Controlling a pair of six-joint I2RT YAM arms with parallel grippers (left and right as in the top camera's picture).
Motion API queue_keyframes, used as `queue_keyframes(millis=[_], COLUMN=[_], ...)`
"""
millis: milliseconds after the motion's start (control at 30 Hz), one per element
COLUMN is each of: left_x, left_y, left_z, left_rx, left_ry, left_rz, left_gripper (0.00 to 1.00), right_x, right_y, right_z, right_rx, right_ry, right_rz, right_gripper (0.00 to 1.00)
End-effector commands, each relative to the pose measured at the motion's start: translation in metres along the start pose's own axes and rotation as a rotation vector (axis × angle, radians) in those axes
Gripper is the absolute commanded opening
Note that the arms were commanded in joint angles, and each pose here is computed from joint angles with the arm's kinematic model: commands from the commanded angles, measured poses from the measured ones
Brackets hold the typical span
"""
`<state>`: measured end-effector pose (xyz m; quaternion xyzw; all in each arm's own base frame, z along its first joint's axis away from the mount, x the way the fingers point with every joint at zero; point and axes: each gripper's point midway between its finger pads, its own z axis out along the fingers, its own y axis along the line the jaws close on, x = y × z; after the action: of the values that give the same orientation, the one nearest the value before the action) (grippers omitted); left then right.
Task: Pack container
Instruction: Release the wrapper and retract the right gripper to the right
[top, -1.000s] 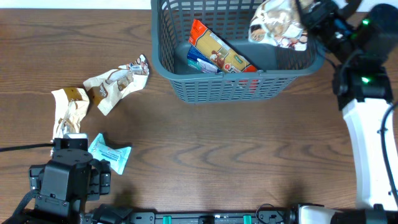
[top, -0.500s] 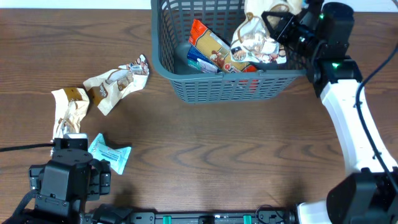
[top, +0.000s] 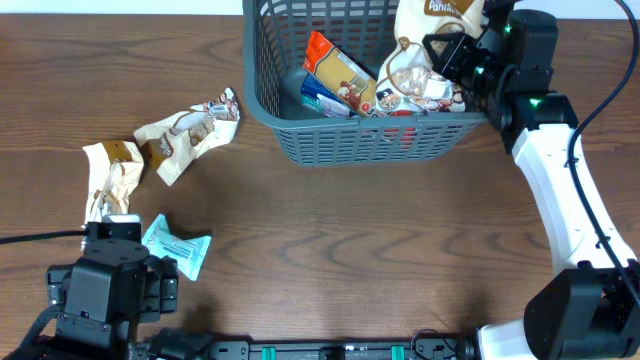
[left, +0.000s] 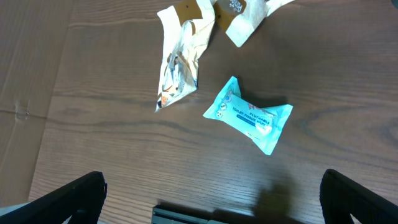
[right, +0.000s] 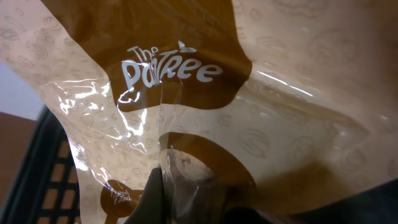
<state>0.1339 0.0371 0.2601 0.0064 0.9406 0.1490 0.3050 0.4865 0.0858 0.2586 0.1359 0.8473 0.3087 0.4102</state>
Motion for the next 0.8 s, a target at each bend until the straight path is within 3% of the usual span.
queue_keyframes(millis=[0,67,267,600,767], left_x=[-0.002,-0.002,-0.002,-0.002,-0.002], left_y=[0.001,0.001,0.001,0.001,0.001], left_z=[-0.004,-0.004,-0.004,-0.004,-0.004], left_rx=[0.006,0.006,0.006,0.006,0.006], left_ry=[-0.013,-0.013,-0.013,-0.013,-0.013], left_rz=[-0.012,-0.013,-0.012,-0.012,-0.012], left_gripper=[0.99,0.99,0.99,0.98,0.99], right_x=[-0.001,0.001,-0.003,-0.020,-0.059], right_y=[-0.005,-0.007,-0.003,0.014,0.060], right_z=[0.006,0.009,0.010,0.004,-0.019], right_rx=[0.025,0.028,0.012,-0.032,-0.137], right_ry=[0.001,0.006,-0.006,-0.044,-0.121], right_rz=[-0.029,-0.026,-0.033,-0.055,-0.110], right_gripper=[0.02,0.09,0.50,0.59,0.76])
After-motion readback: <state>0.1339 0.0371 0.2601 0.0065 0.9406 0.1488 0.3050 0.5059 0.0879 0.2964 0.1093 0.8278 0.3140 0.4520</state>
